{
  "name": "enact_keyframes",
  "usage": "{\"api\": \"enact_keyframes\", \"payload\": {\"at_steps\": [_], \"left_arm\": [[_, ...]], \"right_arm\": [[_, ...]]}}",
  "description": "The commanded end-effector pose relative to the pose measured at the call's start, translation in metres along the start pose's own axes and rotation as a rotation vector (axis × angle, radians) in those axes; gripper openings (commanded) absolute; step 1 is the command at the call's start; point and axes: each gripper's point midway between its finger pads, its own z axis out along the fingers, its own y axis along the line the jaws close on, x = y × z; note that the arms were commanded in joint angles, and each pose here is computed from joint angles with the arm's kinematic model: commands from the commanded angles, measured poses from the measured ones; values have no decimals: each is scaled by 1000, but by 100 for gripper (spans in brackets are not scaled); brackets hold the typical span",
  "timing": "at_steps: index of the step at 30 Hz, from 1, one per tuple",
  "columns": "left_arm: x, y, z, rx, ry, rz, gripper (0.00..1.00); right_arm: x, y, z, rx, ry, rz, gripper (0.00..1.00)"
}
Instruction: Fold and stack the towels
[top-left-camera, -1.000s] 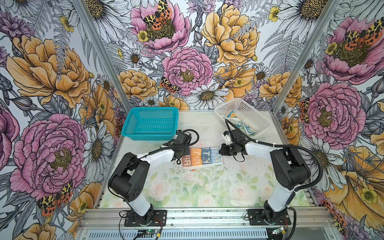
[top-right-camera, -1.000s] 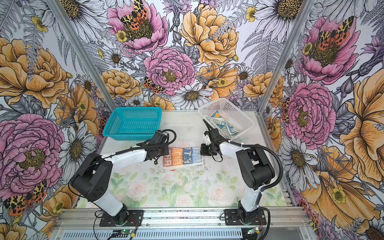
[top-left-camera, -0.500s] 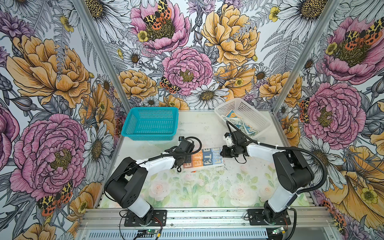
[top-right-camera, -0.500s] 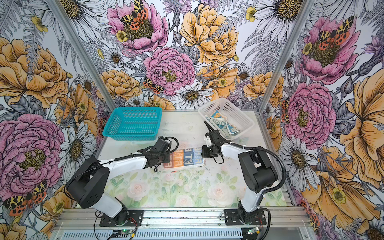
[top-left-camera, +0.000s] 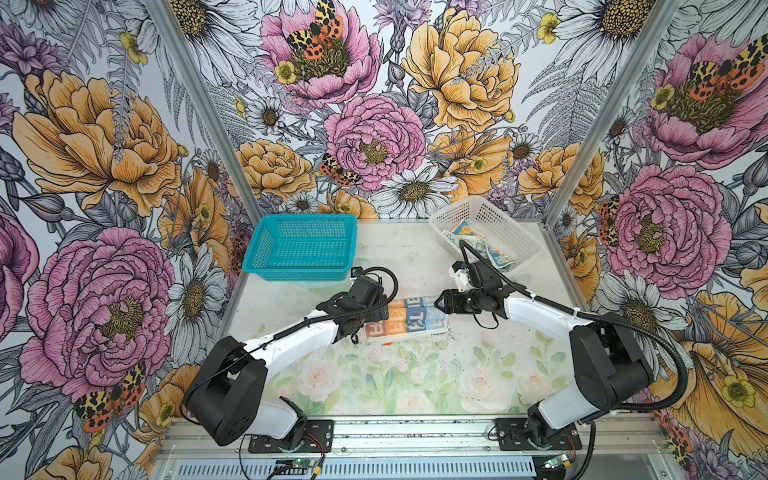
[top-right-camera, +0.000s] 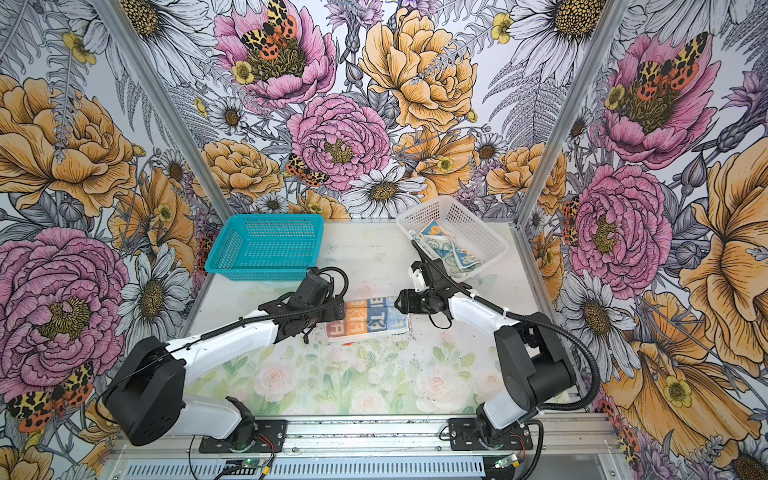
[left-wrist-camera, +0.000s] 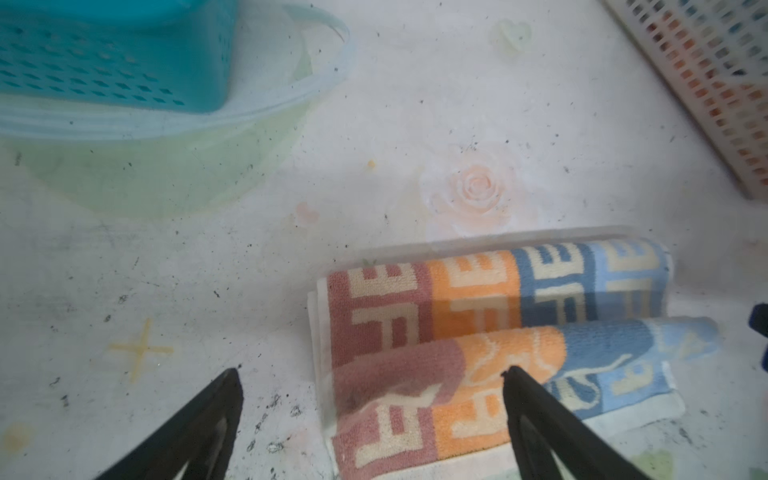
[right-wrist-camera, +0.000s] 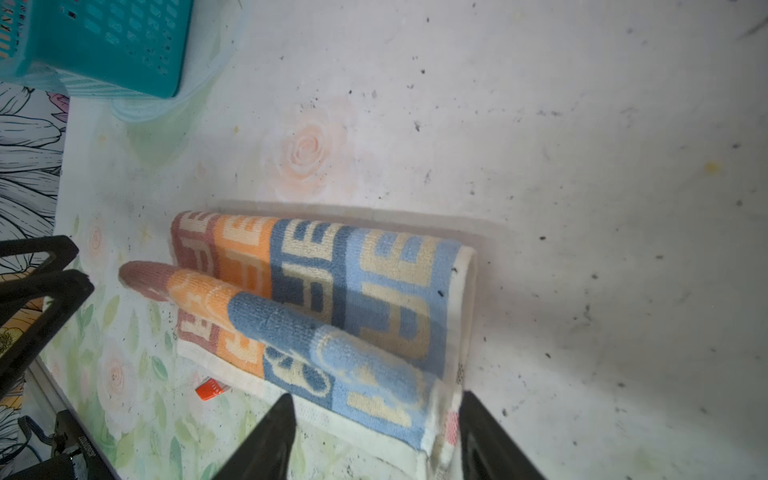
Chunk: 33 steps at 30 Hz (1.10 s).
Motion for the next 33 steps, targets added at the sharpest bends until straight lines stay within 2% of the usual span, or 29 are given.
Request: {"api": "enact_keyframes", "payload": {"at_steps": [1,5,9,12,18,21,24,28,31,33], "left_arm": [[-17,-17,-12,84,-25,-78,99],[-7,-44,-4,218,35,-157,99],[19,-50,13,233,95,-185,99],[43,-51,20,260,142,-223,99],[86,-37,34,227,236,-248,99],[82,-35,32,210,245,-217,99],[60,-26,20,175,217,-186,99],[36,1,6,121,194,-205,99],[35,23,4,55,213,-208,99],[36,25,5,53,224,-205,99]], "right_arm": [[-14,22,-6,-46,-33,-10,75],[-13,36,3,-89,-16,3,84],[0,41,17,-136,21,37,86],[19,38,25,-135,57,44,87],[48,17,37,-94,113,65,90],[49,13,40,-82,120,66,93],[36,13,30,-83,80,67,96],[19,4,10,-6,25,31,99],[17,-14,7,66,28,26,99],[18,-18,7,74,36,25,99]]}}
